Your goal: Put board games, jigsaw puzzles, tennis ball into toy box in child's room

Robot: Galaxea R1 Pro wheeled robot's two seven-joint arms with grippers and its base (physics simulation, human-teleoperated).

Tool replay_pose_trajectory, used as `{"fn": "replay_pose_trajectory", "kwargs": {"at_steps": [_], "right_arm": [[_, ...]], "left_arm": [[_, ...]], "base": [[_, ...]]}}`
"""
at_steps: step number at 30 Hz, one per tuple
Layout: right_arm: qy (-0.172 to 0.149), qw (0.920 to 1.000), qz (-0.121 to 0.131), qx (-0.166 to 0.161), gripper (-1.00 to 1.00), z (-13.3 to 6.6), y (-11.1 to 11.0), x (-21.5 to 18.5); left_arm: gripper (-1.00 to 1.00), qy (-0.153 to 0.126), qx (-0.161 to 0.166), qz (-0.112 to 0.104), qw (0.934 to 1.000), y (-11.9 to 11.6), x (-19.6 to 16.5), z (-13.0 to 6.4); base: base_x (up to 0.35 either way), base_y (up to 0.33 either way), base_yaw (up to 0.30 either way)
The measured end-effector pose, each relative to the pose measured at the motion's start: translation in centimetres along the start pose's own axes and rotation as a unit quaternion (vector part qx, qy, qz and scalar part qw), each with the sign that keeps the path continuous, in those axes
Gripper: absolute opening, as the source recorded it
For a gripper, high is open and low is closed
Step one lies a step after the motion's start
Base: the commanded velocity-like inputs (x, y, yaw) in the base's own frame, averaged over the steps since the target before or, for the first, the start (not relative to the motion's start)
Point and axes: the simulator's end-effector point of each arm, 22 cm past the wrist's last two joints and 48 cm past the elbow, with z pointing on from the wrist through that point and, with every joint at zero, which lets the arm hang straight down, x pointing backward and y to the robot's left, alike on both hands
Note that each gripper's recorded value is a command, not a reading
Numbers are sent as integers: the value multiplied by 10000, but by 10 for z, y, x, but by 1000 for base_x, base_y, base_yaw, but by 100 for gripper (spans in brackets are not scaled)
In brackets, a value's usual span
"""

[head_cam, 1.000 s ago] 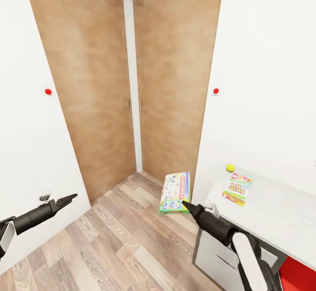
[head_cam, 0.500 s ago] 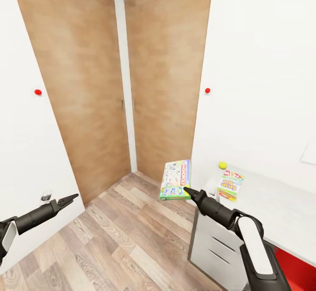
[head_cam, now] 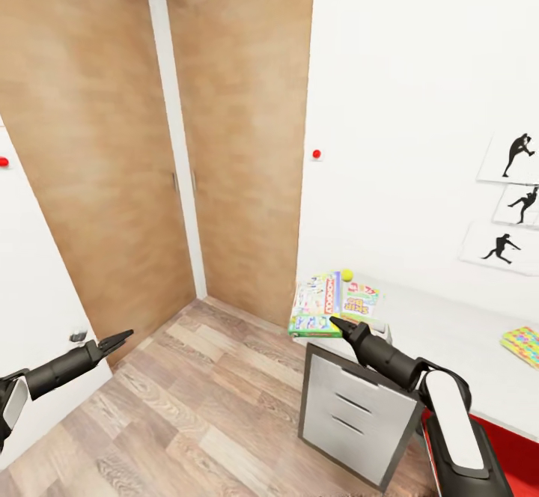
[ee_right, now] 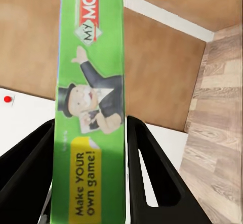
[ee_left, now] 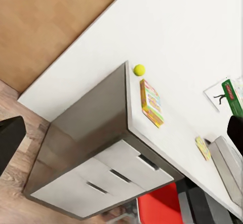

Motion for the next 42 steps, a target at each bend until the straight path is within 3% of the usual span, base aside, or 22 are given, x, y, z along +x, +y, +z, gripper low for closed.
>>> {"fn": "replay_pose_trajectory", "kwargs": {"at_steps": [5,9,42], "right_arm": [[-136,9999,22,67,-100,-11,-8,-15],[-163,9998,140,-61,-100,-14,-5,-18],[-158,9996,210,-61,-100,-16,-9,-15]], "left_arm": [[100,-1,-2,2,10000,0,0,0],[100,-1,0,3,10000,0,0,0],[100,6,-9,7,10000,0,0,0]], "base": [[0,0,-283],[0,0,-283],[0,0,-283]]}}
